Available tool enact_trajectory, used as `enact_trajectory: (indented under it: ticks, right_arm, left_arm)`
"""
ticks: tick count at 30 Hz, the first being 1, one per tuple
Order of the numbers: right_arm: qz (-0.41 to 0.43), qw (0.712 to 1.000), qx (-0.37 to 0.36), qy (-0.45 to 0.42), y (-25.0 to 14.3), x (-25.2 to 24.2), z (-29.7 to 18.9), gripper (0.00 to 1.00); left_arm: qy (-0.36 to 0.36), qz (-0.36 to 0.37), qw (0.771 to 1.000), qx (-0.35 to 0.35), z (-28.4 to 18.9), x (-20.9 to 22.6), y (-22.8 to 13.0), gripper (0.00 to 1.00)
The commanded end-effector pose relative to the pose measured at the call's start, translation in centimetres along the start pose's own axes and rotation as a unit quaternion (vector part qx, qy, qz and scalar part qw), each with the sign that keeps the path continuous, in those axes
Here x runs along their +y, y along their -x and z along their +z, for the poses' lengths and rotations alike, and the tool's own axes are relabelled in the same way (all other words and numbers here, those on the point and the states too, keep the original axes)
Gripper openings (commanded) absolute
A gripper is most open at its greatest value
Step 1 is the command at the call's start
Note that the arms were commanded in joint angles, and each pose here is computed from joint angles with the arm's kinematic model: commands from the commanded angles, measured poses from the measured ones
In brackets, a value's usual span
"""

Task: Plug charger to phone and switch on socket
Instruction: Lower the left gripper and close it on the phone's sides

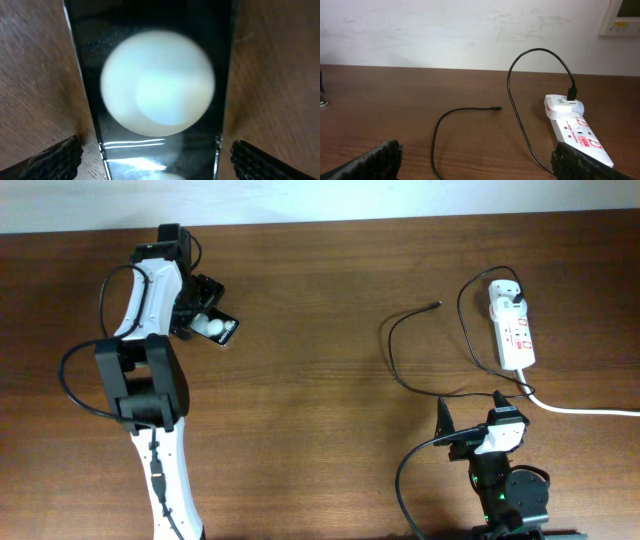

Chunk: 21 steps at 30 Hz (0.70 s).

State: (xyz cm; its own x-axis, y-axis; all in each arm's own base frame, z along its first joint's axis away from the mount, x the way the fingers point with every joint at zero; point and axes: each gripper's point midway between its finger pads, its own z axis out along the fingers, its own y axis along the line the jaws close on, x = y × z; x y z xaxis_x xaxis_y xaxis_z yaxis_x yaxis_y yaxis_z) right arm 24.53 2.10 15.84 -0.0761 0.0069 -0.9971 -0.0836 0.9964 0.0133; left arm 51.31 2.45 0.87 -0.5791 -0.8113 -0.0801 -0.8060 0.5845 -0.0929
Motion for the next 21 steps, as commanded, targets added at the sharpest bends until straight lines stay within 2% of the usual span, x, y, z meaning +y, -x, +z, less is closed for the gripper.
enact_trajectory:
  ticks: [1, 8, 13, 14, 16, 20, 21]
  right_arm:
    - [-0.003, 1.000, 0.002, -0.003, -0.3, -0.1, 0.0, 0.98]
    - [-0.003, 1.000, 0.002, -0.003, -0.3, -0.1, 0.0, 0.99]
    - [-0.003, 1.000, 0.002, -0.003, -0.3, -0.1, 0.0, 0.99]
    - [-0.003, 1.000, 0.002, -0.003, -0.3, -0.1, 0.0, 0.99]
    - [-0.003, 1.000, 0.002, -0.003, -0.3, -0.1, 0.0, 0.99]
    - [-0.003, 1.000, 0.002, -0.003, -0.3, -0.1, 0.0, 0.99]
    - [-0.003, 1.000, 0.002, -0.003, -0.3, -0.1, 0.0, 0.99]
  left_arm:
    - [0.001, 0.007, 1.000, -0.011, 0.4, -0.1, 0.6, 0.99]
    - [0.030, 0.007, 0.999, 0.011, 3.0, 1.0, -0.3, 0.99]
    - [0.035, 0.008, 0.999, 0.017, 3.2, 1.2, -0.5, 0.99]
    - [0.035, 0.008, 0.999, 0.019, 3.4, 1.3, -0.6, 0.97]
    - [0.031, 0.007, 0.999, 0.026, 3.5, 1.1, -0.9, 0.86]
    - [0.037, 0.007, 0.999, 0.036, 3.4, 1.4, -1.3, 0.84]
    - [0.043, 0.007, 0.998, 0.040, 3.4, 1.7, -1.5, 0.80]
